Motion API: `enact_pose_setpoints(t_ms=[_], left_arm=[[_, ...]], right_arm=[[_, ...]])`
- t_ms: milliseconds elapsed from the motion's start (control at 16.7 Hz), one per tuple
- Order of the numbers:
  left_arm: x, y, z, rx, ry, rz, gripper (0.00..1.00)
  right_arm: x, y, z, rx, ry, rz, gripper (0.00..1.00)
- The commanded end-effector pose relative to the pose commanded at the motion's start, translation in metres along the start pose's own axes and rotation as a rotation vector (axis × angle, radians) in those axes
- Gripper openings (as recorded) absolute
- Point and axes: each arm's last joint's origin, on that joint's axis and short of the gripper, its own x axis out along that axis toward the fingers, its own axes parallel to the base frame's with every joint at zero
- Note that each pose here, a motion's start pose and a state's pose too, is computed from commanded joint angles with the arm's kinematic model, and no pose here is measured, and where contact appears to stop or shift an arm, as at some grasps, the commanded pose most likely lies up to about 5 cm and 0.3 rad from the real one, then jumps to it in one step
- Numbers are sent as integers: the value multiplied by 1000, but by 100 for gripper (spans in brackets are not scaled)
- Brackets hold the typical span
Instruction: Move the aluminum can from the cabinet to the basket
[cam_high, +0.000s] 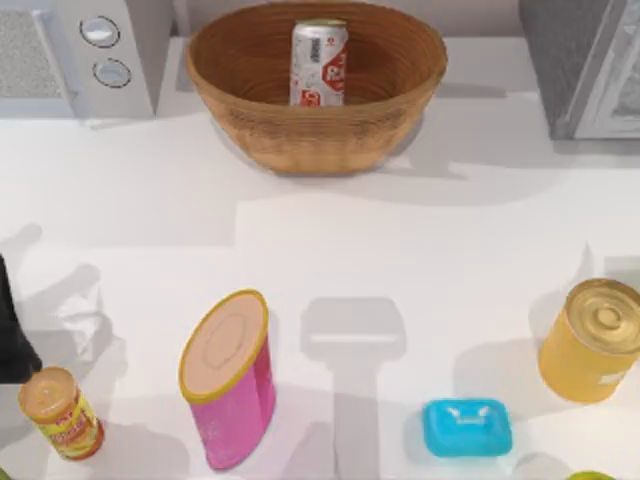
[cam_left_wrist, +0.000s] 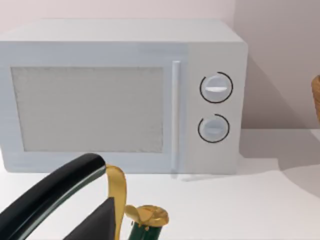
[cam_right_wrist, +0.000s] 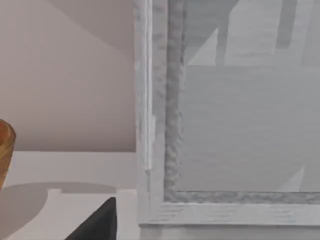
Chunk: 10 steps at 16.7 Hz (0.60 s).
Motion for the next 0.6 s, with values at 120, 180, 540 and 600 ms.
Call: enact_pose_setpoints(t_ms=[120,180,540,600], left_arm=[[0,0,0,0,0,0,100],[0,0,0,0,0,0,100],[0,0,0,0,0,0,100],[0,0,0,0,0,0,100]], right_arm=[[-6,-3,-42,5,-9,5,100],[-8,-5,-59,8,-20,8,100],[-9,-8,-104,13,-68,15,100],[-9,-8,-104,13,-68,15,100]])
